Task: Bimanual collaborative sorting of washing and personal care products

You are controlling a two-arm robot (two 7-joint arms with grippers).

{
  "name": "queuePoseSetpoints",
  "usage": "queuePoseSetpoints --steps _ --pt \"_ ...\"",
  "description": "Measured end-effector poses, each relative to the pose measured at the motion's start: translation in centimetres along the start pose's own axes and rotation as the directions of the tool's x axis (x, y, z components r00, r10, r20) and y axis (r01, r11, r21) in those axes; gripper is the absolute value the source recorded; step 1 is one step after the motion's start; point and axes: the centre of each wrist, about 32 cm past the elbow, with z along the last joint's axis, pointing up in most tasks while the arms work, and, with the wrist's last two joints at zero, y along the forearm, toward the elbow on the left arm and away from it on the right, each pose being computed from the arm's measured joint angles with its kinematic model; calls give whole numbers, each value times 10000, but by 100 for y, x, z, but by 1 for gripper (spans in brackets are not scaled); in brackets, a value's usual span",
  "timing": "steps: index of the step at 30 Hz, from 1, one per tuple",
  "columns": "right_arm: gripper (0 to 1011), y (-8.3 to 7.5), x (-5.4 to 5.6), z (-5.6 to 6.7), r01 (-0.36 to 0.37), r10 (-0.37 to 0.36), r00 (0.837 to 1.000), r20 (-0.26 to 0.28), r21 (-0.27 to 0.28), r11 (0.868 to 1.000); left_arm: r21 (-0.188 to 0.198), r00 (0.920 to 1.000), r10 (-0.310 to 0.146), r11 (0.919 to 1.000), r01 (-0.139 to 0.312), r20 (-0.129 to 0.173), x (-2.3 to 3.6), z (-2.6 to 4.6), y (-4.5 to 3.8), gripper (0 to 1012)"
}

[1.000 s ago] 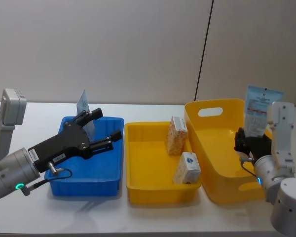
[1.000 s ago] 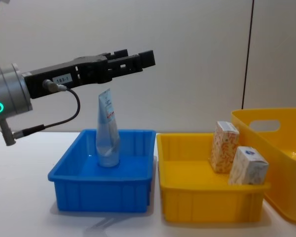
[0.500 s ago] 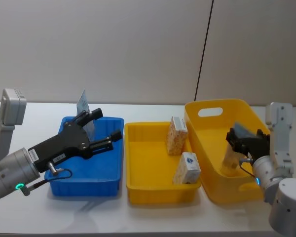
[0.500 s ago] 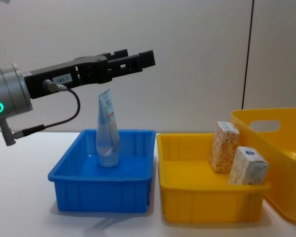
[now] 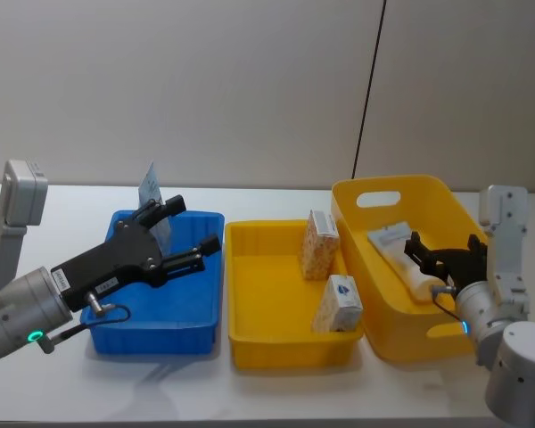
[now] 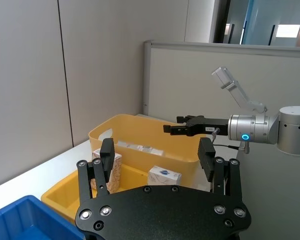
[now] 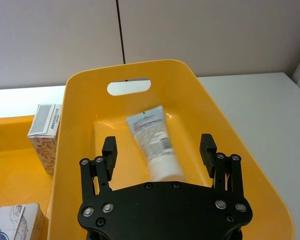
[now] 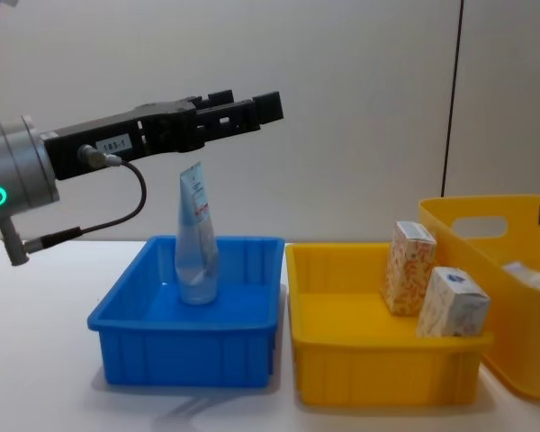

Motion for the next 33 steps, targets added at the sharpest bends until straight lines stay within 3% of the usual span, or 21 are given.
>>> queuePoseSetpoints --steps 8,20,26,33 --pt "1002 -8 4 1 -105 105 9999 -42 182 9998 0 10000 0 10000 0 0 0 0 0 1001" --pt "1002 -122 54 24 -818 885 9949 -477 1275 9885 0 10000 1 10000 -1 0 0 0 0 1002" --pt "1002 -225 98 46 -1492 1679 9828 -767 2055 9672 -1 10000 1 10000 -1 -1 0 0 0 1001" --pt "1002 -360 142 79 -2166 2545 9618 -1007 2886 9327 -1 10000 1 10000 -1 0 0 0 0 1001"
